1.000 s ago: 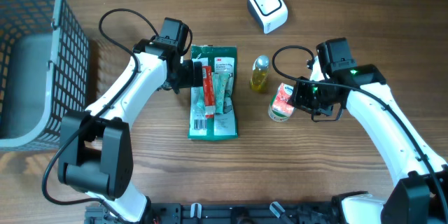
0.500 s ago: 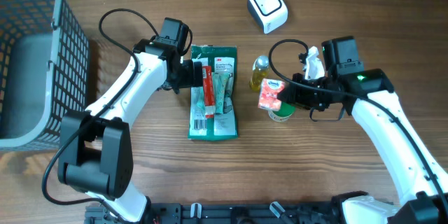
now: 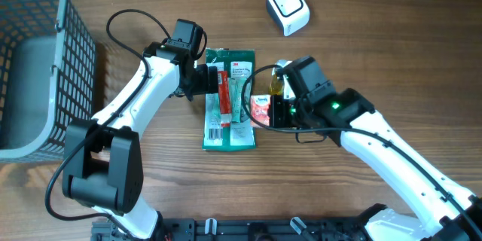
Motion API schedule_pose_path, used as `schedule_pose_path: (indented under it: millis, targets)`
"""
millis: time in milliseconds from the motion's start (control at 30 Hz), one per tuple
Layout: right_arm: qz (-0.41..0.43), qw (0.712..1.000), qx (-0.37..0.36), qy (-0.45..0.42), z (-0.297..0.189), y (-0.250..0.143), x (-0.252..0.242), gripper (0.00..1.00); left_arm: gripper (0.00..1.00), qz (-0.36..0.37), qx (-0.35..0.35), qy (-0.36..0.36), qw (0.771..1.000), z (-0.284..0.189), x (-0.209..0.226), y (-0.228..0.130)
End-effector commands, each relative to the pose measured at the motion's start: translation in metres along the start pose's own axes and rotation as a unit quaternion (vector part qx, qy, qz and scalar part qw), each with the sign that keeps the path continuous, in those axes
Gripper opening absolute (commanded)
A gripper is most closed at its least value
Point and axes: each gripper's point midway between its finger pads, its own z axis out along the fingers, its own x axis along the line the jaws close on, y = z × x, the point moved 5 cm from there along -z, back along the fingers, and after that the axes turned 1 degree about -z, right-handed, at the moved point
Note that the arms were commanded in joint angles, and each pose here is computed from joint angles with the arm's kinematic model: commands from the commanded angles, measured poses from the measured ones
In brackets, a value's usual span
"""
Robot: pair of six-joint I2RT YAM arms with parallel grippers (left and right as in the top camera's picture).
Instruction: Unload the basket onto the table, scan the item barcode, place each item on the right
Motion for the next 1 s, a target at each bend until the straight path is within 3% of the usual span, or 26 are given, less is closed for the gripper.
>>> schedule_pose_path:
  millis: [0,300,433,600,733,800,867,967]
  targets:
    - [0.002,1.000,-0.008,-0.025,0.012,-0.001,-0.002,0.05,1.00,0.001,-0.006,0.001,1.000,-0.004,0.000,-0.001]
    - [0.010,0.998,0.039,-0.044,0.047,-0.010,-0.010,0.05,1.00,0.001,-0.006,0.001,1.000,-0.004,0.000,-0.001]
    - [0.009,0.998,0.060,-0.034,0.053,-0.015,-0.009,0.24,1.00,0.001,-0.006,0.001,1.000,-0.004,0.000,-0.001]
    - [0.010,0.997,0.066,-0.036,0.047,-0.017,-0.009,0.31,1.00,0.001,-0.006,0.001,1.000,-0.004,0.000,-0.001]
    - [0.000,0.998,0.036,-0.054,0.006,-0.004,0.000,0.40,1.00,0.001,-0.006,0.001,1.000,-0.004,0.000,-0.001]
    - [-0.002,0.996,0.008,-0.085,-0.017,0.003,-0.002,0.58,1.00,0.001,-0.006,0.001,1.000,-0.004,0.000,-0.001]
    - [0.003,0.992,-0.016,-0.125,-0.032,0.005,-0.012,0.86,1.00,0.001,-0.006,0.001,1.000,-0.004,0.000,-0.001]
    - [0.053,0.981,-0.025,-0.184,-0.036,0.001,-0.028,0.95,1.00,0.001,-0.006,0.001,1.000,-0.004,0.000,-0.001]
